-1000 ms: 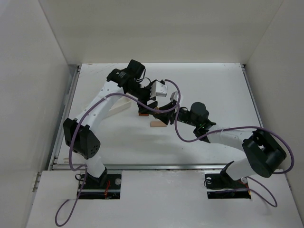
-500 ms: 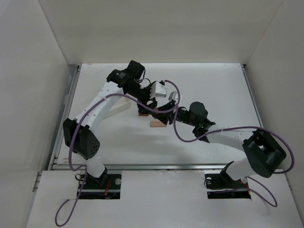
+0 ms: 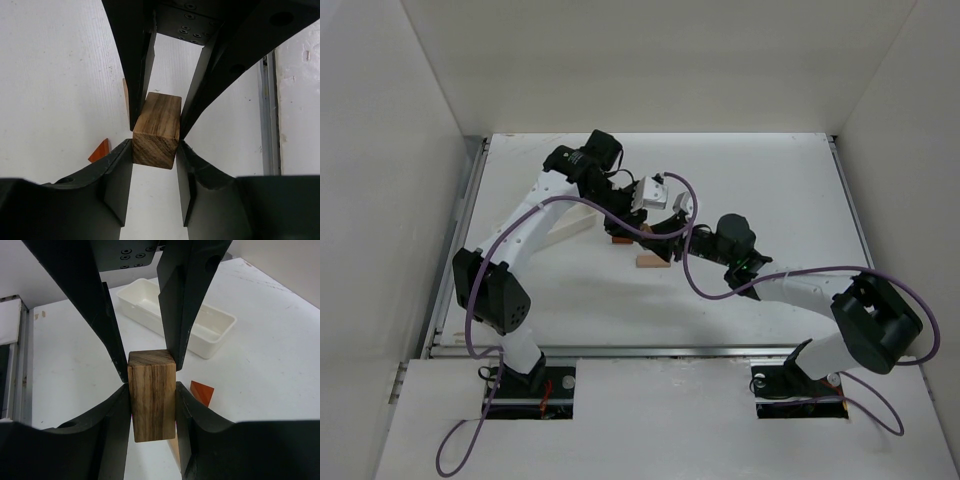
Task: Build the wood block tower
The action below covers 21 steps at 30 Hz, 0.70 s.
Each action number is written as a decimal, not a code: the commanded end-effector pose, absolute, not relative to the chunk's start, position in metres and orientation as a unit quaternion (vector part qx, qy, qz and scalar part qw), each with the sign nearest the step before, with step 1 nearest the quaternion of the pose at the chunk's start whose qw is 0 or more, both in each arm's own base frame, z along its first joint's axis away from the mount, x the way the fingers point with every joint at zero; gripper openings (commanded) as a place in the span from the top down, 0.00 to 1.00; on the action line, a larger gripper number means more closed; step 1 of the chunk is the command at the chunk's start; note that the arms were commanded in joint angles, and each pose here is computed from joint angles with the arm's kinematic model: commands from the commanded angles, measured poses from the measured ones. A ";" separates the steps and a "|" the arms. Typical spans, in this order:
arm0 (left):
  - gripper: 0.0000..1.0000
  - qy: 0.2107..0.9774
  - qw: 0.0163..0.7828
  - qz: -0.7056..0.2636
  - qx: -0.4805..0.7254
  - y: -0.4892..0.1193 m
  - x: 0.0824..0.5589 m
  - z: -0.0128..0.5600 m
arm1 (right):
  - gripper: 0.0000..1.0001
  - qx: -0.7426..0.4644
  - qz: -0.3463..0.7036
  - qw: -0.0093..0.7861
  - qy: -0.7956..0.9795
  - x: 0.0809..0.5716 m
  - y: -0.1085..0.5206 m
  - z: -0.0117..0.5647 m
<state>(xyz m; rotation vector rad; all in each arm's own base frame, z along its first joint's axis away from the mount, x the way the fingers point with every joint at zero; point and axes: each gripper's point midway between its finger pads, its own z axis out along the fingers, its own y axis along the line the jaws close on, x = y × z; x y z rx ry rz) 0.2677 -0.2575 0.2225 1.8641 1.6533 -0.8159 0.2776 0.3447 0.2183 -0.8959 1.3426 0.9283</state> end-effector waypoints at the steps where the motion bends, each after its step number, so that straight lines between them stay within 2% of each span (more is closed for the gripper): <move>1: 0.71 0.604 0.254 -0.328 0.681 -0.260 0.259 0.228 | 1.00 -0.387 0.408 0.642 0.522 0.275 0.353 0.271; 3: 0.68 0.600 0.267 -0.330 0.678 -0.264 0.263 0.234 | 1.00 -0.390 0.410 0.637 0.523 0.275 0.355 0.267; 5: 0.59 0.602 0.285 -0.327 0.671 -0.268 0.269 0.240 | 1.00 -0.391 0.410 0.634 0.527 0.275 0.355 0.265; 9: 0.59 0.593 0.306 -0.325 0.670 -0.271 0.272 0.247 | 1.00 -0.394 0.412 0.629 0.529 0.273 0.358 0.261; 12: 0.66 0.598 0.303 -0.332 0.663 -0.272 0.270 0.248 | 1.00 -0.394 0.412 0.629 0.529 0.273 0.358 0.261; 15: 0.96 0.601 0.298 -0.340 0.659 -0.276 0.273 0.248 | 1.00 -0.393 0.413 0.632 0.525 0.273 0.359 0.265; 16: 1.00 0.610 0.294 -0.344 0.650 -0.275 0.271 0.248 | 1.00 -0.393 0.413 0.632 0.525 0.273 0.359 0.265; 21: 1.00 0.618 0.302 -0.341 0.641 -0.277 0.275 0.248 | 1.00 -0.394 0.412 0.629 0.529 0.275 0.360 0.263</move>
